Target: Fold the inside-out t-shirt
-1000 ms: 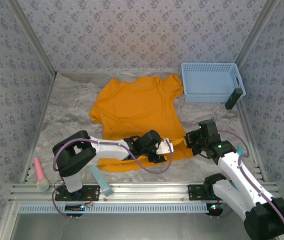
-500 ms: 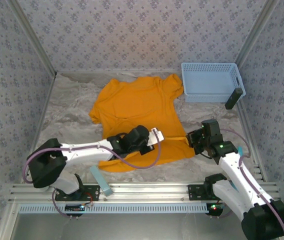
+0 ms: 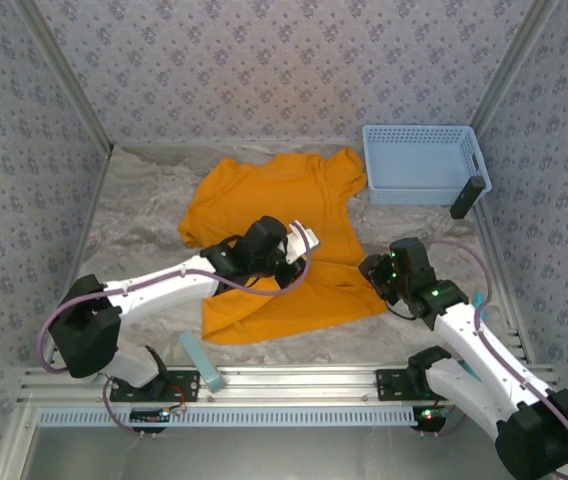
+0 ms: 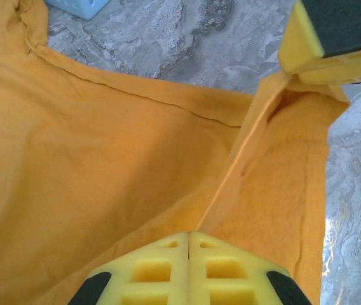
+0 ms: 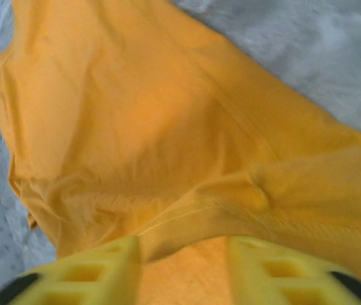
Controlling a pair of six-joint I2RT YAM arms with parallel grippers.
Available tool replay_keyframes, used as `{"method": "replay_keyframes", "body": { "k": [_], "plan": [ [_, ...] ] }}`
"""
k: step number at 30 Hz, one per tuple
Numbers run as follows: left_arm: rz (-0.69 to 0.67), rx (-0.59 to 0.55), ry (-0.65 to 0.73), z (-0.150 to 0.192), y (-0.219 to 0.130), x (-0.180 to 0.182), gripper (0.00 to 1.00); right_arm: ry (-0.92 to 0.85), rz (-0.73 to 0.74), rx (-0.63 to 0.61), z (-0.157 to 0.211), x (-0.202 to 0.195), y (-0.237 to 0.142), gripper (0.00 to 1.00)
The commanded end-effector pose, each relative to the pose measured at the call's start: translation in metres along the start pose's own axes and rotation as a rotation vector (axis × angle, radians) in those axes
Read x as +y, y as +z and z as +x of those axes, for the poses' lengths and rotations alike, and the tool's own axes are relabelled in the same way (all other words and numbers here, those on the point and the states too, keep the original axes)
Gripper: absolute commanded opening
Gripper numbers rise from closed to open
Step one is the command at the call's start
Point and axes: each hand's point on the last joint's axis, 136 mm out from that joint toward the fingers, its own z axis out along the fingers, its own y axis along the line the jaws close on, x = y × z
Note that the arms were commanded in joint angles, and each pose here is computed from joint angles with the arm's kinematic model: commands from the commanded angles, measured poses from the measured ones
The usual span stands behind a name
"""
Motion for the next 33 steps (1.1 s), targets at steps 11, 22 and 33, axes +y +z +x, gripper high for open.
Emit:
{"method": "replay_keyframes", "body": {
  "k": [11,22,33],
  "plan": [
    [0.140,-0.024,-0.215,-0.006,0.013,0.014,0.00,-1.280,-0.545,0.097,0.121,0.082,0.007,0.59],
    [0.131,-0.044,-0.322,-0.004,0.002,0.054,0.00,-1.440,-0.372,0.023,0.139,0.074,0.103,0.68],
    [0.142,-0.035,-0.406,0.035,0.029,0.084,0.55,-1.330,-0.304,-0.029,0.114,0.075,0.135,0.63]
  ]
}}
